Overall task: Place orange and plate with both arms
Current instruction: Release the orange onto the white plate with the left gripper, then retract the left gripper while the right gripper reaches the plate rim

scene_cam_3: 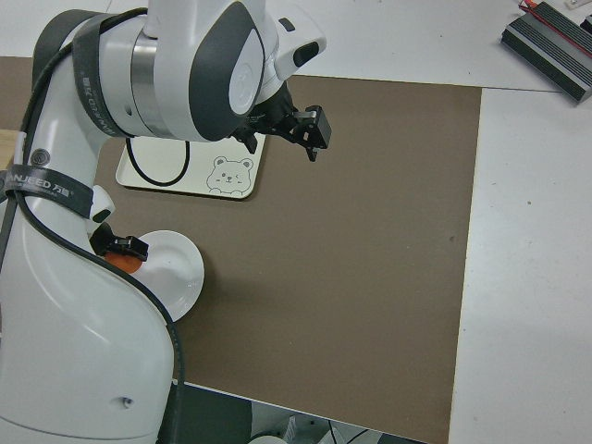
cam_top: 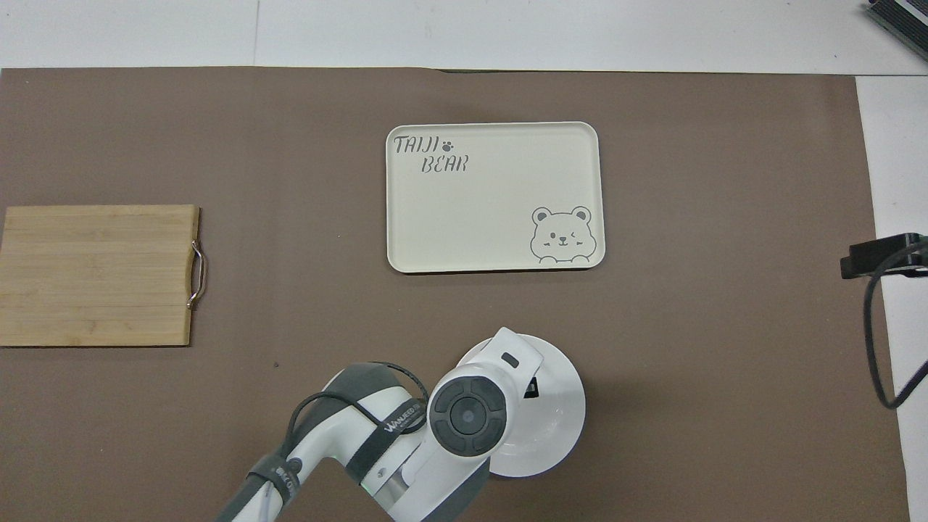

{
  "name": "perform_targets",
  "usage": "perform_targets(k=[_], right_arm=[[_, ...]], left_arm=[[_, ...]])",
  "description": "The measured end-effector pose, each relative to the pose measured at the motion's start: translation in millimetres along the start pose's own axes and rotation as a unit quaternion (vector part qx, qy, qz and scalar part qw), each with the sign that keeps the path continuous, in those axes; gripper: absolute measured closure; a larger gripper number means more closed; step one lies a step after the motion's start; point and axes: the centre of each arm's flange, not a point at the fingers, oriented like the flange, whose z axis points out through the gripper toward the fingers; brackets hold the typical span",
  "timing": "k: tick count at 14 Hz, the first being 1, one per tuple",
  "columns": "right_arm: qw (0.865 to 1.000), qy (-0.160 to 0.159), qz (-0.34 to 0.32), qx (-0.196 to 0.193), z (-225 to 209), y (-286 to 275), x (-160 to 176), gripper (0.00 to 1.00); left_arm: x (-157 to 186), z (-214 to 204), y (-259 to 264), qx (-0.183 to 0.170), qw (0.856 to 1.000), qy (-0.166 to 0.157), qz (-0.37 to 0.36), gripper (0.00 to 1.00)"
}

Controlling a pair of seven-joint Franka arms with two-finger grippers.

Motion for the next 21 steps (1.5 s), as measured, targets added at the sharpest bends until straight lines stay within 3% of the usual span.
perform_targets(k=[1, 4, 5, 9, 14, 21], right_arm=[[1.000, 0.000, 0.000, 0.000, 0.0, 0.0, 0.0, 0.00], [1.000, 0.000, 0.000, 0.000, 0.0, 0.0, 0.0, 0.00], [1.000, 0.000, 0.000, 0.000, 0.0, 0.0, 0.0, 0.00], [1.000, -0.003, 0.000, 0.009, 2.9, -1.2, -0.1, 0.00], [0.996, -0.035, -0.014, 0.085, 33.8, -17.2, -0.9, 0.00], [0.980, -0.065, -0.013, 0.187, 97.1, -50.4, 1.2, 0.00]], left_arm=[[-5.1, 16.1, 7.3, -0.008, 1.000, 0.006, -0.006, 0.25], [-9.1, 41.5, 16.8, -0.023, 0.999, 0.017, -0.023, 0.01], [-6.9, 35.7, 18.8, -0.028, 0.999, 0.020, -0.028, 0.01], [13.9, -31.5, 13.3, -0.048, 0.997, 0.033, -0.050, 0.00], [90.5, -121.9, -48.5, -0.043, 0.993, 0.037, -0.103, 0.00], [196.8, -225.3, -176.3, -0.017, 0.999, 0.033, -0.029, 0.00]])
